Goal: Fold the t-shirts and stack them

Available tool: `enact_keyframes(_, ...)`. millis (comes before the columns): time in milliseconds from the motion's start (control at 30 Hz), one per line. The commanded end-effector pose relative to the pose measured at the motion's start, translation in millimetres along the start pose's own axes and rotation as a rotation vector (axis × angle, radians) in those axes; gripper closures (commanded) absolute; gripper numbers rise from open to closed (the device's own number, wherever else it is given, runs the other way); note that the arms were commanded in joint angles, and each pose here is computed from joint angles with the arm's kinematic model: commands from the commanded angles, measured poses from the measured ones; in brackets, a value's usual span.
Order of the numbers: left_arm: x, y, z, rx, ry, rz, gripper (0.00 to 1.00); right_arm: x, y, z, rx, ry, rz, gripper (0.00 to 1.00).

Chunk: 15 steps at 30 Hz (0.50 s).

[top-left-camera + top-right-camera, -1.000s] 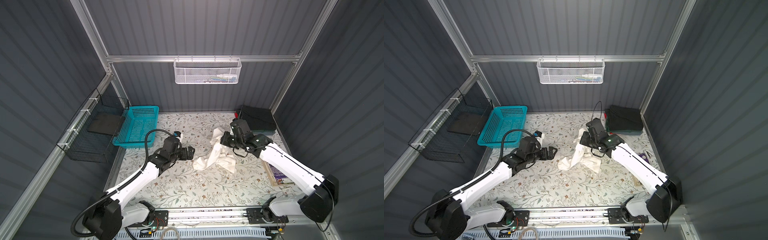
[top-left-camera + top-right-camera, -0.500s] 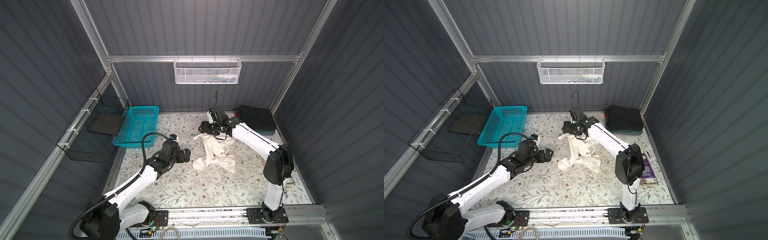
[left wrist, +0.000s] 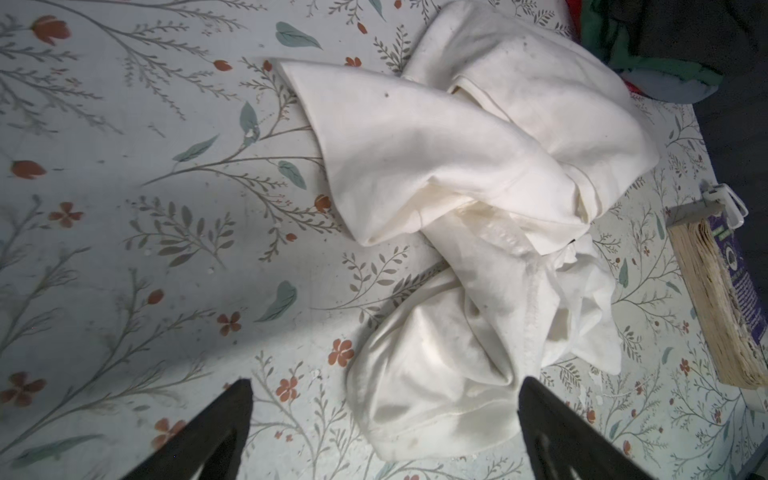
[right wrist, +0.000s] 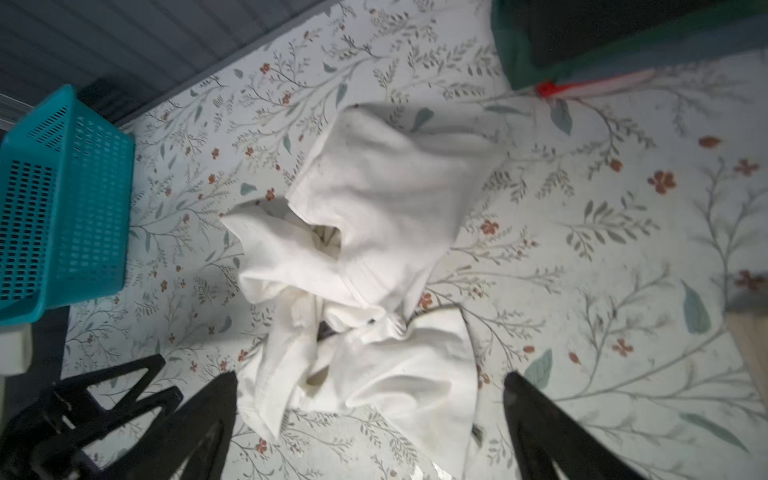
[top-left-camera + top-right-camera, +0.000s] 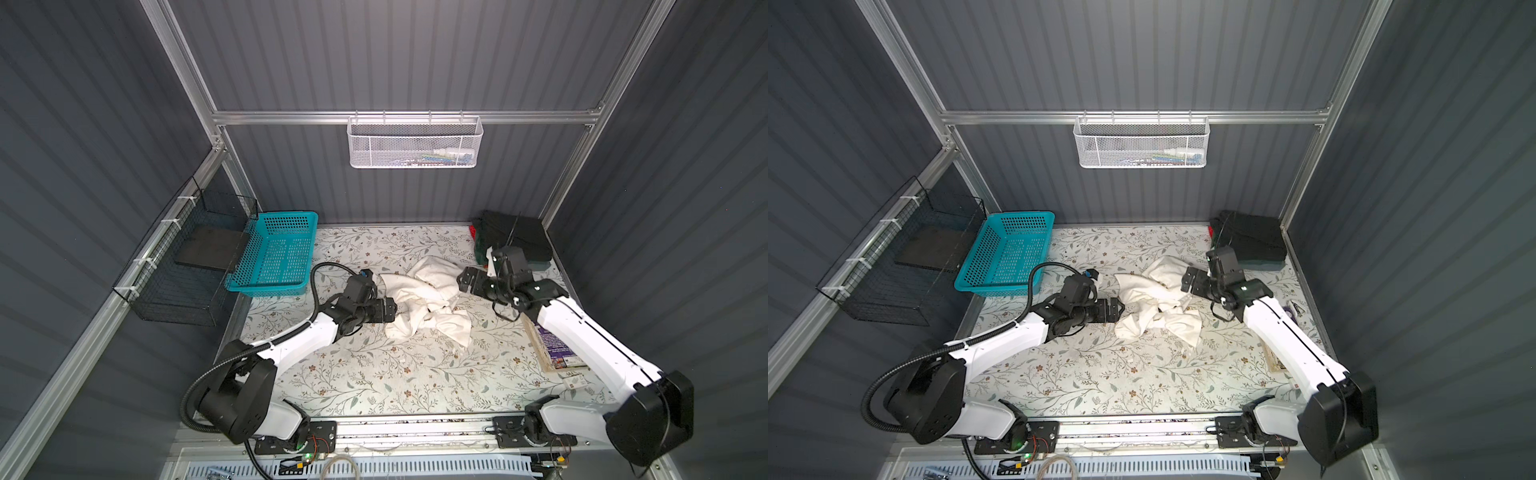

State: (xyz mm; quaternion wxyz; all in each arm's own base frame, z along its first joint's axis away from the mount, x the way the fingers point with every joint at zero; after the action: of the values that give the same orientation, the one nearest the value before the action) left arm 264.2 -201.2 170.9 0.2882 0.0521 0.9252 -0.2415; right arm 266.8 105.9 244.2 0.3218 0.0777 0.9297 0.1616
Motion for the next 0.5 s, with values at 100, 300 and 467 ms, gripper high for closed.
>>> enact_keyframes(100,-3.8,-28.9,31.4,0.095,0.037,0.012,0.00,64.9,-33.2,26.2,0.061,0.162,0.074,0.04)
enact_keyframes(300,-6.6,-28.1,75.4,0.028,0.093,0.061,0.02,86.8,-39.6,49.8,0.115,0.239,0.049,0.07)
enact_keyframes(467,-10.9,-31.8,96.8,0.022,0.118,0.076,0.10,97.9,-34.9,72.8,0.141,0.301,0.011,0.15)
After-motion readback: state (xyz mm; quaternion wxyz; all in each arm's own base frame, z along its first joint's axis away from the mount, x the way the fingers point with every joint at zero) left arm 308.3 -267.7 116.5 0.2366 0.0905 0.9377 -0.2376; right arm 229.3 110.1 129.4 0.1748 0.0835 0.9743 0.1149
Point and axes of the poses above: each gripper's point midway between its finger pads, its own z axis out along the fingers, its own y axis along the line the jaws close on, x = y × z, the point moved 9 cm from there along -z, back along the fingers, and after that the axes turned 3 degrees about -z, right-handed, at the moved point
